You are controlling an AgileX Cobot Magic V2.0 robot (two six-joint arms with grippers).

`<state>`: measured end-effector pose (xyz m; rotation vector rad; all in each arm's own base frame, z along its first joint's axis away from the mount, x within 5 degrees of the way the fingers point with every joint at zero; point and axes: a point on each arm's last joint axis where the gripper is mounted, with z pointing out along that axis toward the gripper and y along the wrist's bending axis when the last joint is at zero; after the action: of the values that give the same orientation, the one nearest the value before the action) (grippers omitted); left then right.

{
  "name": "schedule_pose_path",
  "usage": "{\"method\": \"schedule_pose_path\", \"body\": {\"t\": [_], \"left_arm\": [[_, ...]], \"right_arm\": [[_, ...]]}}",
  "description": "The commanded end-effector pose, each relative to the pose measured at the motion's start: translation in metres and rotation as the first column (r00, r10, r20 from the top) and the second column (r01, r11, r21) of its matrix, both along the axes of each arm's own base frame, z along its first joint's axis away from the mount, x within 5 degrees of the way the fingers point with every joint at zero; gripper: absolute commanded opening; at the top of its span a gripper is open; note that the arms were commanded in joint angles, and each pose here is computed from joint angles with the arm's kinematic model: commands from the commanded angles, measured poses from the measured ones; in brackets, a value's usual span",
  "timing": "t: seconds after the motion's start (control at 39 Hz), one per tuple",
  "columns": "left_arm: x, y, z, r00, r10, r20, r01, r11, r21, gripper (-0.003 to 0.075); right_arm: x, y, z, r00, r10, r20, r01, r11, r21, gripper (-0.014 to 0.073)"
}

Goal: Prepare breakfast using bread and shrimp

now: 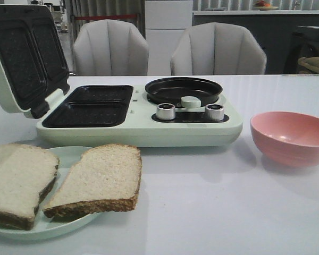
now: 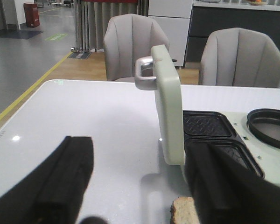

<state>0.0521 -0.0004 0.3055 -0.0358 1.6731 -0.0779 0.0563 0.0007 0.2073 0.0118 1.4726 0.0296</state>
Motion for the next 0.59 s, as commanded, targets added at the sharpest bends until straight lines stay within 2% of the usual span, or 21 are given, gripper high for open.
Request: {"method": "schedule_pose_path", "body": {"t": [0.0, 0.15, 0.21, 0.31, 0.38, 0.44, 0.56], "left_arm": [[0.007, 0.0, 0.011, 0.999, 0.0, 0.04, -0.001, 1.0, 0.026, 0.058], [0.018, -0.001, 0.006, 1.0, -0.014, -0.026, 0.018, 0.989, 0.15, 0.058], [0.021, -0.002, 0.005, 0.998, -0.037, -0.041, 0.043, 0.985, 0.169, 0.058], [0.028, -0.009, 0.0, 0.988, -0.118, -0.101, 0.142, 0.951, 0.275, 0.0575], [0.035, -0.015, -0.005, 0.971, -0.177, -0.159, 0.225, 0.902, 0.369, 0.0571], [0.04, -0.018, -0.008, 0.958, -0.205, -0.201, 0.275, 0.853, 0.443, 0.0571], [0.051, -0.029, -0.02, 0.915, -0.245, -0.32, 0.397, 0.687, 0.608, 0.0571]], "right_arm": [[-0.004, 0.001, 0.014, 0.992, 0.003, 0.123, -0.001, 1.0, -0.013, 0.0146], [-0.004, 0.001, 0.014, 0.992, 0.003, 0.123, -0.001, 1.0, -0.013, 0.0146], [-0.004, 0.001, 0.014, 0.992, 0.003, 0.123, -0.001, 1.0, -0.013, 0.0146], [-0.004, 0.001, 0.014, 0.992, 0.003, 0.123, -0.001, 1.0, -0.013, 0.0146], [-0.004, 0.001, 0.014, 0.992, 0.003, 0.123, -0.001, 1.0, -0.013, 0.0146], [-0.004, 0.001, 0.014, 0.992, 0.003, 0.123, -0.001, 1.0, -0.013, 0.0146], [-0.004, 0.001, 0.014, 0.992, 0.003, 0.123, -0.001, 1.0, -0.013, 0.0146]]}}
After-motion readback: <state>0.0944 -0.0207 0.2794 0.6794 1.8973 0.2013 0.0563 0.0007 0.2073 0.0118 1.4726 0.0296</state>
